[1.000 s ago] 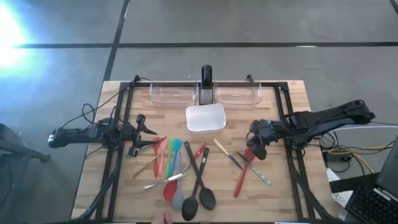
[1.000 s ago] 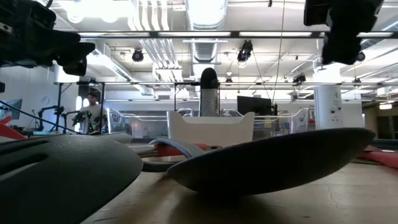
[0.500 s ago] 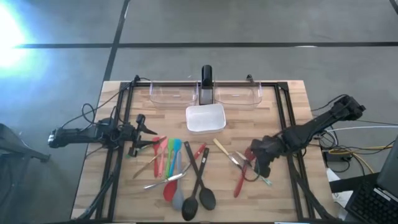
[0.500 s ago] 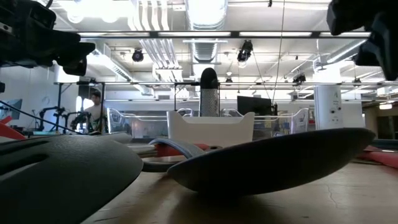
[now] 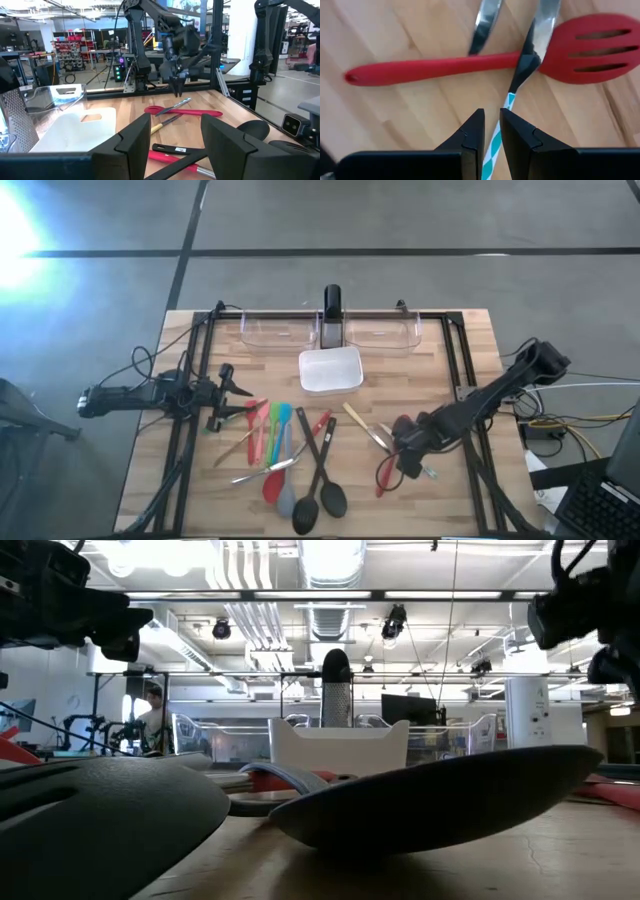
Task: Pick & Place Kitchen Items
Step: Put the green patterned table knife into the white bin
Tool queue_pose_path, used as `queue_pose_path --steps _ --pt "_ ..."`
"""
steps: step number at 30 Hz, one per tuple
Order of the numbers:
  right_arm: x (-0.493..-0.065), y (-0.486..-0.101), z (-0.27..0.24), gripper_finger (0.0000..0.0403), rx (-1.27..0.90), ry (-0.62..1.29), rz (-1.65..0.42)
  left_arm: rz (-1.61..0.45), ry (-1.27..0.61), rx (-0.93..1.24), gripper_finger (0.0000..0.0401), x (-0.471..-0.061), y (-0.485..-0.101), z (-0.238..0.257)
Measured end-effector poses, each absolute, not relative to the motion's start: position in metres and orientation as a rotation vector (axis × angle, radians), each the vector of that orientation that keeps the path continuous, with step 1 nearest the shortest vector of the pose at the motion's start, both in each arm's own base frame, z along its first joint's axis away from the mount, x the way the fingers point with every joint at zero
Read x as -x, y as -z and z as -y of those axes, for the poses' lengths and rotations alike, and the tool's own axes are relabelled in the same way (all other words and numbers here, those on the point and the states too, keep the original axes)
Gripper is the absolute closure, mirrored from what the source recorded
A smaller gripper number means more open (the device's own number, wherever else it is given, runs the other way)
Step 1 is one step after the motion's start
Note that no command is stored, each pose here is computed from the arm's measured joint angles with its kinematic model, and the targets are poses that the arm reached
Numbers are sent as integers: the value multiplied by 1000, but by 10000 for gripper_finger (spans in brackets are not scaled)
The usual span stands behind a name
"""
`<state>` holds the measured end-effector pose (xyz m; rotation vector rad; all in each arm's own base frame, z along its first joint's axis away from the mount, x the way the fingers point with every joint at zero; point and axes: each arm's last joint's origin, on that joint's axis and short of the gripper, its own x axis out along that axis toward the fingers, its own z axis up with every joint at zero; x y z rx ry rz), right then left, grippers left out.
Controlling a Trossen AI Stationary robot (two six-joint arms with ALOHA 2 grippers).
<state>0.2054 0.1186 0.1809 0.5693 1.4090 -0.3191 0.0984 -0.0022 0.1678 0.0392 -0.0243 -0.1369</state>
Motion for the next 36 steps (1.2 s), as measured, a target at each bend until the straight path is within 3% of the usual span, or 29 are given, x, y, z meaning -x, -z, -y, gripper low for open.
queue_pose_path --steps 24,31,36 --pt "-211 -132 -121 347 -467 387 -1511 25 137 -39 222 -98 -168 2" --pt "-209 -136 -120 383 -476 378 -1499 26 137 -39 222 -98 -168 2" --pt "-209 -136 -120 385 -486 385 -1498 27 137 -39 222 -98 -168 2"
